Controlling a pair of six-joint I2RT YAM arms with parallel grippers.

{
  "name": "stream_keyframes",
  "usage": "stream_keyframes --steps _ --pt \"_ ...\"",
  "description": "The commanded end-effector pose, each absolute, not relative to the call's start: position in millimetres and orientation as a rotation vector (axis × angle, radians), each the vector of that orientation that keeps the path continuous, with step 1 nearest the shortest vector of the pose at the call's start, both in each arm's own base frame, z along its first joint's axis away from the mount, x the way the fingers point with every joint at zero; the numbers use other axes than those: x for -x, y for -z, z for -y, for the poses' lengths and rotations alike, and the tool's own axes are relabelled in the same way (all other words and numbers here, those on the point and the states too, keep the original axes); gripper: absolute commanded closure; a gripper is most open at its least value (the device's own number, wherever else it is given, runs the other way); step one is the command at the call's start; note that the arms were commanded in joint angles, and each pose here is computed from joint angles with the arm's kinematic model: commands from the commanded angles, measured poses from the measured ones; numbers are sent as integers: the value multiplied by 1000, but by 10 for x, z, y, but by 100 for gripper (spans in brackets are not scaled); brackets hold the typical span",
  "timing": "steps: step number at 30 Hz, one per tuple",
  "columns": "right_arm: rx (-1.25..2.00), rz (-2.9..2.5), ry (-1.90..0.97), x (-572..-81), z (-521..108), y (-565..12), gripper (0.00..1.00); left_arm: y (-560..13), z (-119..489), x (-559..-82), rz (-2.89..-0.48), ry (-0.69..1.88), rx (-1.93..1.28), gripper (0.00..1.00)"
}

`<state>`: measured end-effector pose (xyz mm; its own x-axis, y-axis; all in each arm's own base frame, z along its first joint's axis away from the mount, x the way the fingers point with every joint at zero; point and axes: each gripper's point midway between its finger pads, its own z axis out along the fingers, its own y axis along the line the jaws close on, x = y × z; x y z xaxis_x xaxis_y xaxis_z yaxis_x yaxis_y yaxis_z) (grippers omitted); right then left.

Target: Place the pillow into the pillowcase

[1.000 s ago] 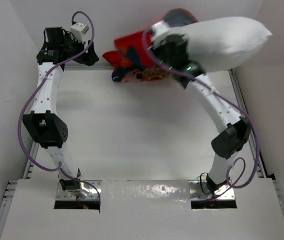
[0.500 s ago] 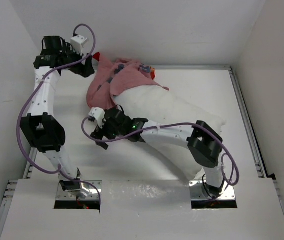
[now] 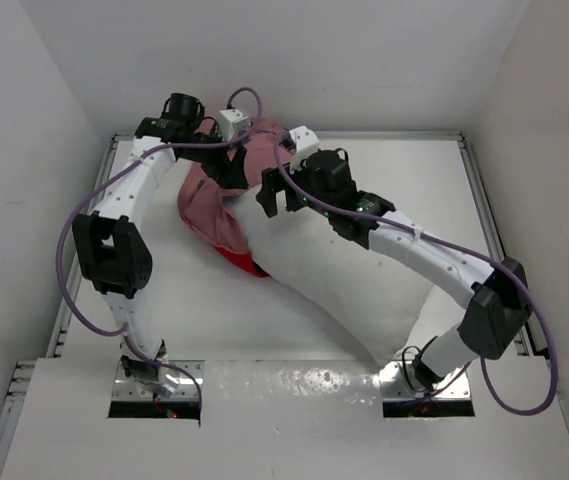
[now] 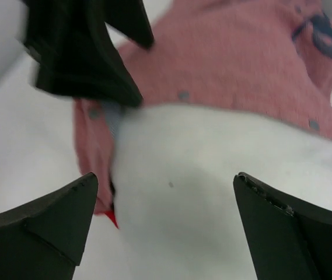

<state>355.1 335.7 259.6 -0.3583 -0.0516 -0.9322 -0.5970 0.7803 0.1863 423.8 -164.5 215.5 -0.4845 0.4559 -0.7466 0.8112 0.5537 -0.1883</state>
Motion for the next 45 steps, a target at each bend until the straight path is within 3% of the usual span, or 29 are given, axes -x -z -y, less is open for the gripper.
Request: stream_keyframes --steps 1,5,7,8,10,13,14,17,18,19,23,25,30,32,35,37,45 --pt "606 -2004 -397 -3451 -3140 -2099 2 -2292 1769 -4254 -2079 762 -1029 22" --pt "658 -2069 -304 -3488 -3025 -1823 1 -1987 1741 -4176 -2185 641 -1108 25" --pt "656 -2109 -277 -3504 -2970 -1652 1 -1794 1581 -4234 -2272 516 -1078 34" --pt "657 -2122 -270 -3515 -2962 -1568 1 -1714 1526 -4268 -2294 471 -1061 44" --pt "656 -2135 -254 -3537 -2931 -1420 1 -1651 1466 -4292 -2311 425 -1058 56" --pt "658 -2171 -210 -3593 -2906 -1178 9 -1596 1498 -4297 -2316 450 -1049 94" --pt "662 -2183 -215 -3594 -2927 -1127 16 -1595 1507 -4303 -2317 456 -1039 100" --pt "663 -2199 -281 -3585 -3043 -995 60 -1697 1604 -4242 -2280 559 -1044 100" --pt "649 -2206 -301 -3580 -3070 -968 98 -1840 1741 -4171 -2217 677 -1055 100" --pt "649 -2197 -355 -3570 -3162 -1006 100 -2076 1900 -4085 -2117 823 -1076 100" --pt "616 -2029 -584 -3652 -3546 -1520 100 -2836 2264 -3744 -1762 1149 -1214 100" --pt "516 -1804 -692 -3794 -3699 -2183 100 -3160 2346 -3651 -1643 1182 -1257 100" --pt "200 -1228 -860 -4000 -3677 -3828 100 -3216 2409 -3354 -1562 1275 -1329 100" --pt "100 -1142 -839 -4099 -3571 -4034 100 -3250 2445 -3208 -1508 1337 -1344 100" --pt "-295 -1079 -628 -4483 -2977 -4012 100 -3312 2483 -3054 -1465 1421 -1326 100" --pt "-399 -1158 -409 -4803 -2807 -3634 100 -3469 2481 -2980 -1421 1426 -1327 100" --pt "-490 -1407 -232 -5341 -2806 -2612 100 -3818 2383 -2934 -1392 1404 -1295 100"
